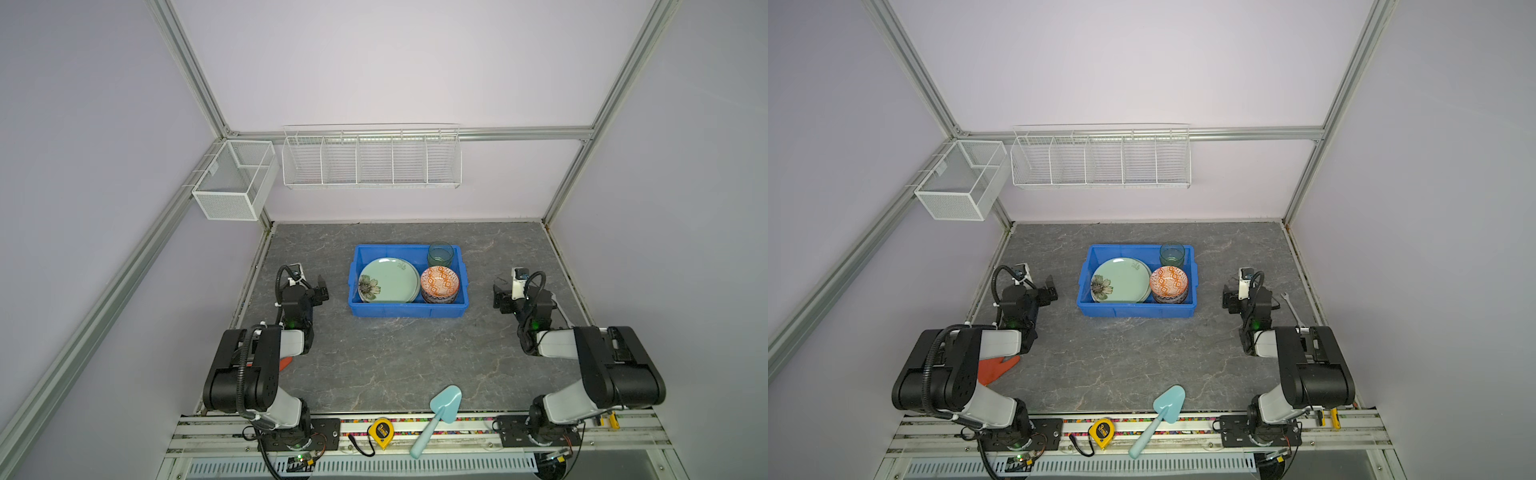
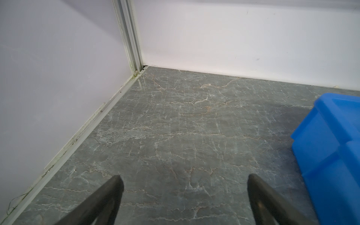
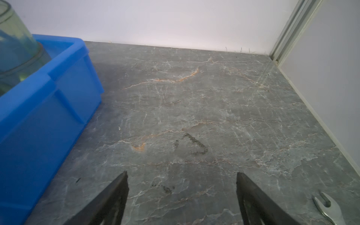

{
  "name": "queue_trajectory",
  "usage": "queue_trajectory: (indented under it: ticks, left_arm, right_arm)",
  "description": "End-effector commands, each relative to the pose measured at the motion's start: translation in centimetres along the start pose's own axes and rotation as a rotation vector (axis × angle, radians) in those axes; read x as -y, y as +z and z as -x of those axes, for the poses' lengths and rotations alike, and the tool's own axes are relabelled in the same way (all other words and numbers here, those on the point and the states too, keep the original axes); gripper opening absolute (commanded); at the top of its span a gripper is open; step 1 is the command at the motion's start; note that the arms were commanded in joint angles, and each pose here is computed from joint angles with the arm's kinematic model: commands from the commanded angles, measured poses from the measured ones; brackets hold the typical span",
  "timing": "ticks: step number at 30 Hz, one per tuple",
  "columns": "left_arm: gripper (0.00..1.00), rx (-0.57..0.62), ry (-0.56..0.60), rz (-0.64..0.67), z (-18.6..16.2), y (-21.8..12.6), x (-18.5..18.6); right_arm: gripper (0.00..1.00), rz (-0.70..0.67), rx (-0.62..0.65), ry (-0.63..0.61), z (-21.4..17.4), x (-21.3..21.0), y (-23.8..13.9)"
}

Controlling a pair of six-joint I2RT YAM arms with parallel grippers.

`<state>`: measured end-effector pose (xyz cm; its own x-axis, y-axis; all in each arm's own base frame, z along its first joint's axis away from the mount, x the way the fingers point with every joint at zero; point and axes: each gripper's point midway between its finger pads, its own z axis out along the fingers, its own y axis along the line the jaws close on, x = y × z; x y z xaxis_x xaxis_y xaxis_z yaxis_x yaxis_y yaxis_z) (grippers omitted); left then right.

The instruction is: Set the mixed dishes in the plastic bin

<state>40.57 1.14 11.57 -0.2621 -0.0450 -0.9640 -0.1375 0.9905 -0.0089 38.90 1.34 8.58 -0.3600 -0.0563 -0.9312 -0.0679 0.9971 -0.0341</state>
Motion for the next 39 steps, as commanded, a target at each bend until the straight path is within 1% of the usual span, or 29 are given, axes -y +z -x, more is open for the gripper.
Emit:
queue_trajectory:
  ticks: [1, 3, 8, 12, 34, 39]
  left_arm:
    - [0.99, 0.011, 0.013, -0.007, 0.0, 0.0, 0.0]
    - [0.99, 0.008, 0.013, -0.005, -0.1, 0.0, -0.1]
    - [0.99, 0.008, 0.013, -0.006, -0.1, 0.0, -0.1]
    - [0.99, 0.009, 0.013, -0.006, -0.1, 0.0, 0.0]
    - [0.99, 0.01, 0.013, -0.006, -0.1, 0.0, -0.1]
    - [0.99, 0.009, 0.013, -0.006, -0.1, 0.0, -0.1]
  right_arm:
    - [0.88, -0.076, 0.025, 0.027, 0.8, 1.9, 0.1]
    - [0.88, -0.08, 0.016, 0.059, 0.6, 2.4, 0.1]
    - [0.88, -0.095, 0.019, 0.033, 0.7, 2.2, 0.1]
    - [0.88, -0.041, 0.031, -0.002, 0.8, 1.1, 0.0]
    - [0.88, -0.047, 0.019, 0.002, 0.8, 1.2, 0.1]
    - [0.88, -0.039, 0.008, 0.021, 0.7, 1.4, 0.3]
